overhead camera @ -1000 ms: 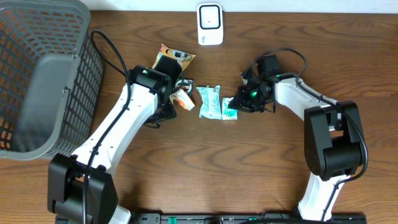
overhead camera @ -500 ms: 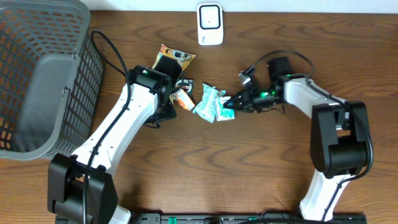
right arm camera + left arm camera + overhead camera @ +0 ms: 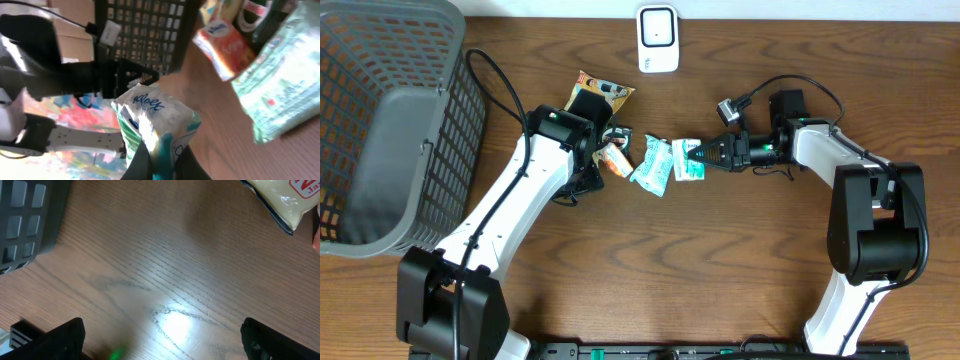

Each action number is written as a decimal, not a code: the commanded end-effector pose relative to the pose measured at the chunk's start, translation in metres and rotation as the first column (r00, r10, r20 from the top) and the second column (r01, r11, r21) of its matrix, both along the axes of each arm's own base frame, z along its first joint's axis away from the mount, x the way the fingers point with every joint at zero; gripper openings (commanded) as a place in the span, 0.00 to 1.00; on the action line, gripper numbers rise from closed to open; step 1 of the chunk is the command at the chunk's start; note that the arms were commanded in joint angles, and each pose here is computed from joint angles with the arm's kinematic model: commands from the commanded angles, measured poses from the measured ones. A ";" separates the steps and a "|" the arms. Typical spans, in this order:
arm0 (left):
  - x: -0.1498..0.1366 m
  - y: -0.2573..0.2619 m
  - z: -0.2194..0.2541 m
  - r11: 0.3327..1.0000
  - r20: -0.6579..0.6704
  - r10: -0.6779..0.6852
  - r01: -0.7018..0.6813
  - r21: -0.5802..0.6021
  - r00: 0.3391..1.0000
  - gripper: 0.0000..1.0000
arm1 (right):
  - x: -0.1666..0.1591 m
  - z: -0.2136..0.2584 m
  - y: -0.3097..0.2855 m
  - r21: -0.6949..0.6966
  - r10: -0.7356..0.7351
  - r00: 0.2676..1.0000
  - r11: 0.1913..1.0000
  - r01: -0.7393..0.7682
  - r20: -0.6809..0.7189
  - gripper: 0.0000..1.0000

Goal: Scan the item barcode

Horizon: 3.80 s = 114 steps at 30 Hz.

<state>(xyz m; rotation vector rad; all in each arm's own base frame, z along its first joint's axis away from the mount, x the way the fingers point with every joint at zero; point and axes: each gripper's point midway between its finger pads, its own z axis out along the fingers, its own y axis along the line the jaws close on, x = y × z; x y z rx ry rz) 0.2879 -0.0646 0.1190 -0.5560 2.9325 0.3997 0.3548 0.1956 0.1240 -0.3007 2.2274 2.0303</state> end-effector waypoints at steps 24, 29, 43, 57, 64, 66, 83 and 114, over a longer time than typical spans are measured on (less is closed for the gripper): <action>-0.002 0.005 0.001 1.000 0.002 0.011 -0.011 0.017 1.000 0.98 | -0.009 -0.057 -0.097 -0.847 -0.242 0.959 0.532 0.003 -0.148 0.99; -0.002 0.005 0.001 1.000 0.002 0.011 -0.011 0.017 1.000 0.98 | -0.017 -0.023 -0.045 -0.677 -0.074 0.989 0.735 -0.034 -0.130 0.99; -0.002 0.005 0.001 1.000 0.002 0.011 -0.011 0.017 1.000 0.98 | -0.040 -0.061 -0.044 -0.940 -0.108 0.988 0.334 -0.071 -0.113 0.99; -0.002 0.005 0.001 1.000 0.003 0.011 -0.011 0.017 1.000 0.98 | -0.041 -0.038 -0.027 -0.976 -0.082 0.996 0.218 -0.023 -0.041 0.99; -0.002 0.005 0.001 1.000 0.002 0.011 -0.011 0.017 1.000 0.98 | -0.040 -0.019 0.000 -0.958 -0.038 0.999 0.288 -0.012 -0.024 0.99; -0.002 0.005 0.001 1.000 0.002 0.011 -0.011 0.017 1.000 0.98 | -0.038 -0.016 0.014 -0.938 -0.025 1.000 0.348 -0.004 -0.014 0.99; -0.002 0.005 0.001 1.000 0.003 0.011 -0.011 0.017 1.000 0.98 | -0.025 -0.027 0.005 -0.968 -0.100 0.993 0.236 0.090 0.068 0.28; -0.002 0.005 0.001 1.000 0.002 0.011 -0.011 0.017 1.000 0.98 | -0.036 -0.097 -0.030 -0.974 -0.079 0.971 -0.060 0.220 0.224 0.49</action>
